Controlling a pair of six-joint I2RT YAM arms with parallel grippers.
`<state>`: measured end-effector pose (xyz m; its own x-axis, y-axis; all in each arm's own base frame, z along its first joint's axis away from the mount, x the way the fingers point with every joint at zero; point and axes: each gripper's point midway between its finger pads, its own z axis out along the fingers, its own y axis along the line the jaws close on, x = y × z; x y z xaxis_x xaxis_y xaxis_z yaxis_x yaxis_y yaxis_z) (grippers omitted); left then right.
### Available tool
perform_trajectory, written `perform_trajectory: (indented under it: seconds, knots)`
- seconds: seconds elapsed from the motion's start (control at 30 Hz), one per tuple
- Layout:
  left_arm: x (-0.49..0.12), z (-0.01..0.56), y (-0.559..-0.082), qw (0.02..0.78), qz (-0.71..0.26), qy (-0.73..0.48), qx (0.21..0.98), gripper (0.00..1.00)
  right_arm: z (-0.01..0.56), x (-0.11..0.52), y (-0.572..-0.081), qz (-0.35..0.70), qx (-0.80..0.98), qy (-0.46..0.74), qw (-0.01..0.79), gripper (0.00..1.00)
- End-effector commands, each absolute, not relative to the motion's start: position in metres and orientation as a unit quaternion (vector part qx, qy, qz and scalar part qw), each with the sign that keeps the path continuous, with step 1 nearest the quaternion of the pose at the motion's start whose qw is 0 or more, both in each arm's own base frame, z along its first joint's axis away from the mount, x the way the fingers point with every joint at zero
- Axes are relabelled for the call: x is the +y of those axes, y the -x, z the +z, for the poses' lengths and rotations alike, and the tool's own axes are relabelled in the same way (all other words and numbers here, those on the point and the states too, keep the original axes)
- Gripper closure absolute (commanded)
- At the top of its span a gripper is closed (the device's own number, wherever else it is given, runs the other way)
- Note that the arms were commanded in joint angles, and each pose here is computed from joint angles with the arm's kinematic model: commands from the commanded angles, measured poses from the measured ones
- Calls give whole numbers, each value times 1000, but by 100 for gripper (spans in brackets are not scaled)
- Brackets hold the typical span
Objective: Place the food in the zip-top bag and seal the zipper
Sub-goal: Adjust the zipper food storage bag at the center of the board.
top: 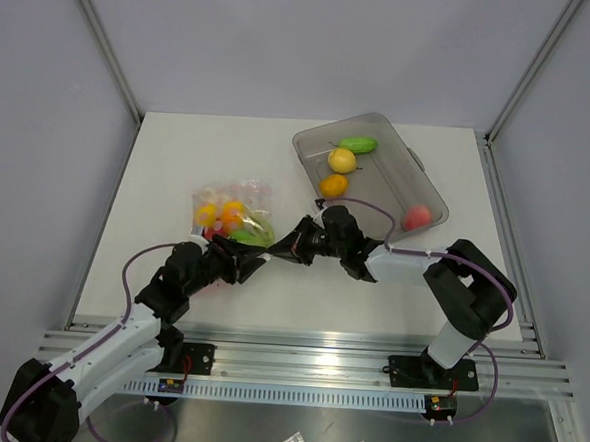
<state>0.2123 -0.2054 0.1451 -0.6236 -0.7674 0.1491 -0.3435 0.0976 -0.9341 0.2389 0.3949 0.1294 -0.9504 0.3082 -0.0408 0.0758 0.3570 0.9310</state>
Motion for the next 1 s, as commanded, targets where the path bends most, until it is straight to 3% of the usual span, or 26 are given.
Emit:
perform_trajectory:
  seconds: [0.0,0.03,0.2,0.4,0.53,0.67,0.77,0.97]
  knots:
    - [-196,146,-226,228,-540,409,700,57,165,397,-237,596,787,-104,122,100]
    - [-197,146,-226,225,-540,409,700,55,164,397,-237,596,787,-107,121,100]
    - [-197,162,-225,247,-543,384,705,10,168,396,-244,599,782,-116,130,100]
    - [-167,145,-209,292,-435,365,770,13,191,398,-275,605,774,-108,152,100]
    - [-160,134,-197,286,-458,391,746,12,205,402,-289,606,773,-93,166,100]
    - [-167,114,-192,249,-485,410,731,1,204,399,-307,607,769,-102,172,100]
    - [-174,105,-193,230,-487,410,736,1,206,396,-318,620,760,-105,167,100]
    - [-167,132,-214,285,-485,395,727,18,199,384,-329,597,778,-96,171,100]
